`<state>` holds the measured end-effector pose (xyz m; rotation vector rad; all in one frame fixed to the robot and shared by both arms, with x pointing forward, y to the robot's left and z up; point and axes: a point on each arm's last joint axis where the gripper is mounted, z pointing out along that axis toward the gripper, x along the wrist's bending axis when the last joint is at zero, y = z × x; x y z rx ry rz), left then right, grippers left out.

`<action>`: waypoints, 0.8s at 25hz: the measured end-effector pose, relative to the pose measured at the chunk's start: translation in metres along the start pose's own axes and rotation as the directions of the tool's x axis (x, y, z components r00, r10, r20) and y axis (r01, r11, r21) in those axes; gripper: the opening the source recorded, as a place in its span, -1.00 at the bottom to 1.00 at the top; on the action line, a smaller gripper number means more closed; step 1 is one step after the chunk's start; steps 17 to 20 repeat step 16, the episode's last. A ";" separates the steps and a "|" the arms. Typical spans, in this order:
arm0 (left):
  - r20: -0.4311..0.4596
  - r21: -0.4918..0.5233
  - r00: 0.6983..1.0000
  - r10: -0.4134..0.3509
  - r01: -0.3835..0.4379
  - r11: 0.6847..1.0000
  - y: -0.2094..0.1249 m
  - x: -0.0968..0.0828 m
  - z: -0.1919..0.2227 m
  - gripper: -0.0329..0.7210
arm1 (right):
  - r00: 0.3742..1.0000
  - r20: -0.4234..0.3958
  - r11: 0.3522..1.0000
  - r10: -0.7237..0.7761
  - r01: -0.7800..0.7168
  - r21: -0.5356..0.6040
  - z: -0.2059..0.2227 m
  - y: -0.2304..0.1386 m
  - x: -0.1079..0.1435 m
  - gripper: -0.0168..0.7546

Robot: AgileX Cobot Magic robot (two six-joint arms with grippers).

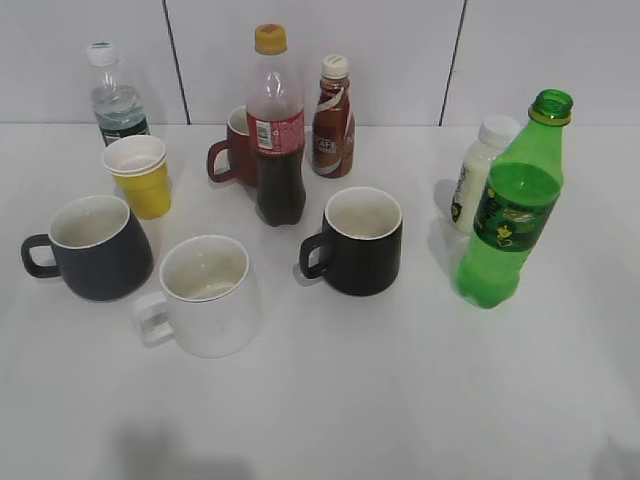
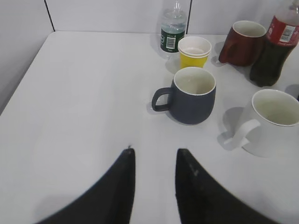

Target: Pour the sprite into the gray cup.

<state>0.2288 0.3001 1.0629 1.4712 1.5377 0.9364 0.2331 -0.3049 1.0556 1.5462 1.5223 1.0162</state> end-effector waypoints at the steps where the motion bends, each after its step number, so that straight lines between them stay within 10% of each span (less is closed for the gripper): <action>1: 0.000 0.000 1.000 0.000 0.000 1.000 0.000 0.000 0.000 -0.31 | 1.000 0.000 1.000 0.001 -0.001 0.000 0.000 0.000 0.000 0.53; 20: 0.000 0.000 1.000 0.000 0.000 1.000 0.000 0.000 0.000 -0.31 | 1.000 0.000 1.000 0.002 -0.002 0.000 0.000 0.000 0.000 0.53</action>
